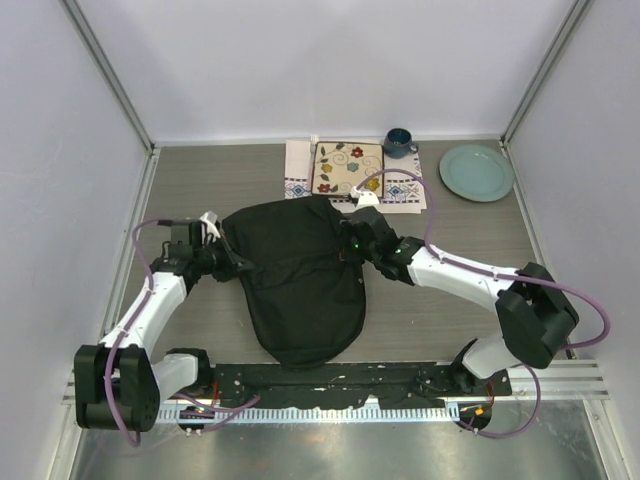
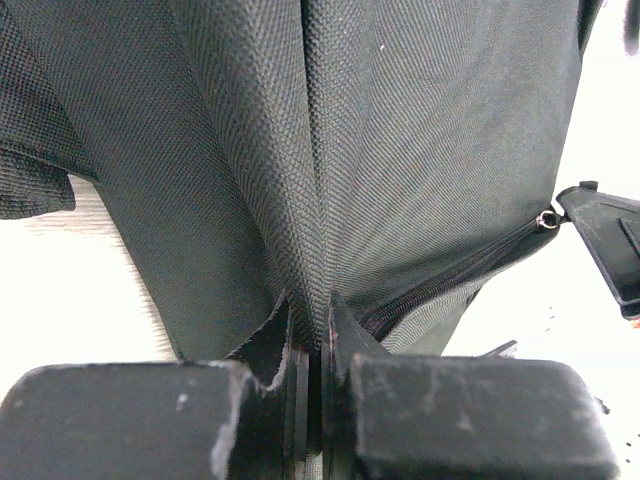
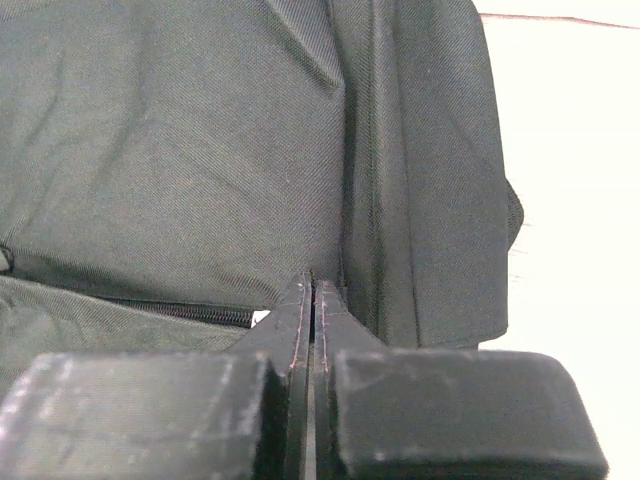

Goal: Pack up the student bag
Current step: Zip the student bag at the center of the board.

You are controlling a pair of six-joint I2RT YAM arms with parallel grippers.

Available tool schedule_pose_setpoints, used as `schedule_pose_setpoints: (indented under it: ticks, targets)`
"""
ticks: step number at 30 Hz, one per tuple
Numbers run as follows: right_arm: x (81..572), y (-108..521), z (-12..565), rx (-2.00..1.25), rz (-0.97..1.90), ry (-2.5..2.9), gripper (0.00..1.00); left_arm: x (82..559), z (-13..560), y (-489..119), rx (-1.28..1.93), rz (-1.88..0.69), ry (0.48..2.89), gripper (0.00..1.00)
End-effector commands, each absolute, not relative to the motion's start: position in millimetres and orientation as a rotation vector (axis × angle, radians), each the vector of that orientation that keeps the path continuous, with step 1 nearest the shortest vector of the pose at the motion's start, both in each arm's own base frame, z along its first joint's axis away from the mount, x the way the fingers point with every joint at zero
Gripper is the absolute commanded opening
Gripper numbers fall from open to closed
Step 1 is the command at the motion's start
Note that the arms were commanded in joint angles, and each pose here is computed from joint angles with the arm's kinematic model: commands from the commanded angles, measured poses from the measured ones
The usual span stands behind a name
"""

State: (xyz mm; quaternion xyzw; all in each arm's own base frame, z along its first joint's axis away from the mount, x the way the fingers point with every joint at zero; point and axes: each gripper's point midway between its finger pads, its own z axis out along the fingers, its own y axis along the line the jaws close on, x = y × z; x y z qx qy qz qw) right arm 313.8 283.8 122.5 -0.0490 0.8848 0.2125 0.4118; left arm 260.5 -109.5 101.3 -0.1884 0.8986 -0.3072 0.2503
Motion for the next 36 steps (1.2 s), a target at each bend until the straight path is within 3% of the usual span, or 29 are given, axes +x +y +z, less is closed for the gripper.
schedule_pose_setpoints:
  ticks: [1, 8, 16, 17, 19, 21, 22, 23, 24, 26, 29, 36]
  targets:
    - [321.5, 226.3, 122.6, -0.024, 0.351, 2.199, 0.00, 285.3, 108.5, -85.4, -0.486, -0.708, 2.367, 0.00]
    - [290.4, 209.3, 125.1, 0.044, 0.437, 2.185, 0.00, 283.1, 109.2, -110.5, -0.400, -0.909, 2.366, 0.00]
    - [290.7, 169.9, 125.1, 0.101, 0.280, 2.217, 0.01, 288.5, 108.5, -114.6, -0.433, -0.954, 2.346, 0.00]
    - [296.0, 158.8, 125.8, 0.134, 0.254, 2.224, 0.07, 287.5, 107.0, -114.6, -0.444, -0.954, 2.352, 0.01]
    - [298.8, 151.4, 134.5, 0.146, 0.255, 2.234, 0.17, 284.4, 104.5, -112.1, -0.454, -0.934, 2.375, 0.18]
    - [301.1, 140.7, 149.6, 0.176, 0.271, 2.199, 0.42, 281.4, 103.2, -108.9, -0.453, -0.900, 2.387, 0.26]
    - [301.0, 137.4, 154.0, 0.187, 0.277, 2.188, 0.53, 277.8, 101.5, -107.1, -0.457, -0.883, 2.401, 0.36]
    - [299.8, 135.1, 158.3, 0.201, 0.293, 2.177, 0.66, 276.6, 105.7, -105.3, -0.453, -0.868, 2.386, 0.55]
    - [298.7, 130.6, 158.8, 0.219, 0.302, 2.175, 0.70, 276.6, 105.7, -102.0, -0.464, -0.841, 2.383, 0.62]
    - [290.8, 141.2, 164.0, 0.212, 0.405, 2.178, 0.72, 273.0, 108.8, -99.8, -0.484, -0.827, 2.381, 0.74]
    - [275.8, 168.4, 158.5, 0.177, 0.608, 2.222, 0.72, 270.2, 120.3, -100.1, -0.488, -0.833, 2.347, 0.84]
    - [251.1, 227.4, 150.9, 0.178, 1.093, 2.192, 0.75, 255.3, 131.0, -113.3, -0.476, -0.956, 2.303, 0.89]
